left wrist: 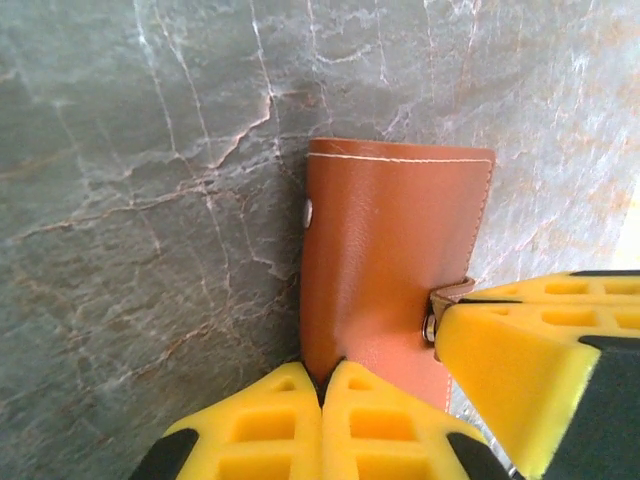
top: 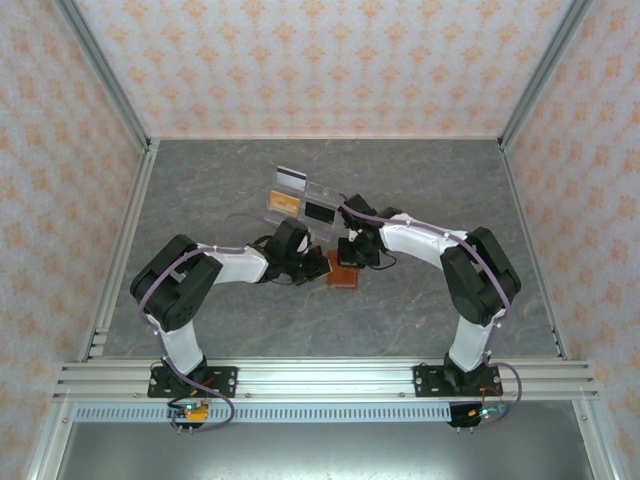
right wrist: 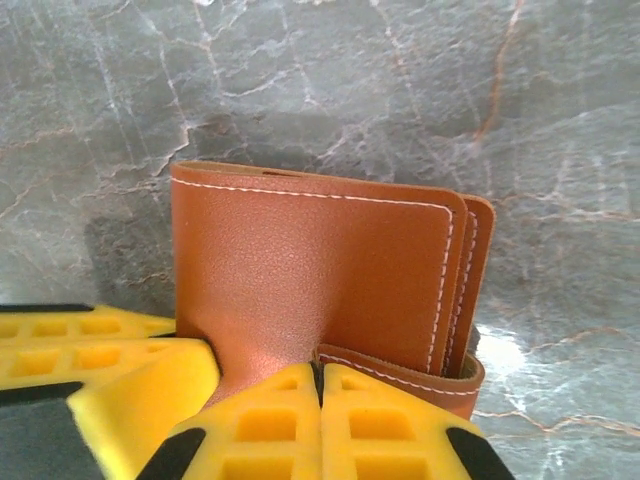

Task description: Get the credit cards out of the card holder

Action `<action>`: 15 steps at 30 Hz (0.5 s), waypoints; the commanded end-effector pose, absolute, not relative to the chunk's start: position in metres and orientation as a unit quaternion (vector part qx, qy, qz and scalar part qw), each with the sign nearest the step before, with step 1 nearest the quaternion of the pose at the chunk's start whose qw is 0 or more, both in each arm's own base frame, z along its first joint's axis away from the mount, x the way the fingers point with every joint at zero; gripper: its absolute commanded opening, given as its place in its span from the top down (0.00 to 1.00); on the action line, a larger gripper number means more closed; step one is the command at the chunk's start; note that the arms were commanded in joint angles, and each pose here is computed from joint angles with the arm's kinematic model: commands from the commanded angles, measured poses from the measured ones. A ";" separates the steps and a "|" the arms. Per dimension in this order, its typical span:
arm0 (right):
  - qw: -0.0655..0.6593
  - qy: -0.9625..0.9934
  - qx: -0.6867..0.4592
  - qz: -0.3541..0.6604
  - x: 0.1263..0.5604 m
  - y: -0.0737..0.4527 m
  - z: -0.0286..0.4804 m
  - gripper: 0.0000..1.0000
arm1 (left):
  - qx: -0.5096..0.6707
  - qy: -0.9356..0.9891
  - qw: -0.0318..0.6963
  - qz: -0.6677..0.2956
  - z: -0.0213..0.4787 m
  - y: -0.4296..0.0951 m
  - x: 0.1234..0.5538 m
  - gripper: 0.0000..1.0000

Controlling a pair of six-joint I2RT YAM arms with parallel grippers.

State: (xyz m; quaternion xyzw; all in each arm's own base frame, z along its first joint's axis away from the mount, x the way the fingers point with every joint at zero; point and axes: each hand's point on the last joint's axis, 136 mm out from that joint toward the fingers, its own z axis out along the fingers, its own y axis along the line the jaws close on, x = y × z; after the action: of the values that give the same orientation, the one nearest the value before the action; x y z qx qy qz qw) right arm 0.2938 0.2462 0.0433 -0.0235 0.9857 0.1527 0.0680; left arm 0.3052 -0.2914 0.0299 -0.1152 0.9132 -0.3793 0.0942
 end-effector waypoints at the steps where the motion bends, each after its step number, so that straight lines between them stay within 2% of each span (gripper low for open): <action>1: 0.088 0.992 -0.001 0.086 0.294 0.217 0.040 1.00 | -0.109 0.917 0.116 -0.366 0.040 -0.289 0.309 1.00; 15: 0.134 0.988 0.060 -0.049 0.300 0.161 0.046 1.00 | -0.119 0.924 0.128 -0.341 0.032 -0.275 0.304 1.00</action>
State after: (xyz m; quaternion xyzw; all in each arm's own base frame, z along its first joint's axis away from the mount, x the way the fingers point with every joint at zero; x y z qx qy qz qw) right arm 0.3058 0.2025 0.0464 0.0331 0.9909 0.0420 0.1237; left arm 0.3067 -0.2901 0.0384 -0.1098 0.9142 -0.3714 0.1190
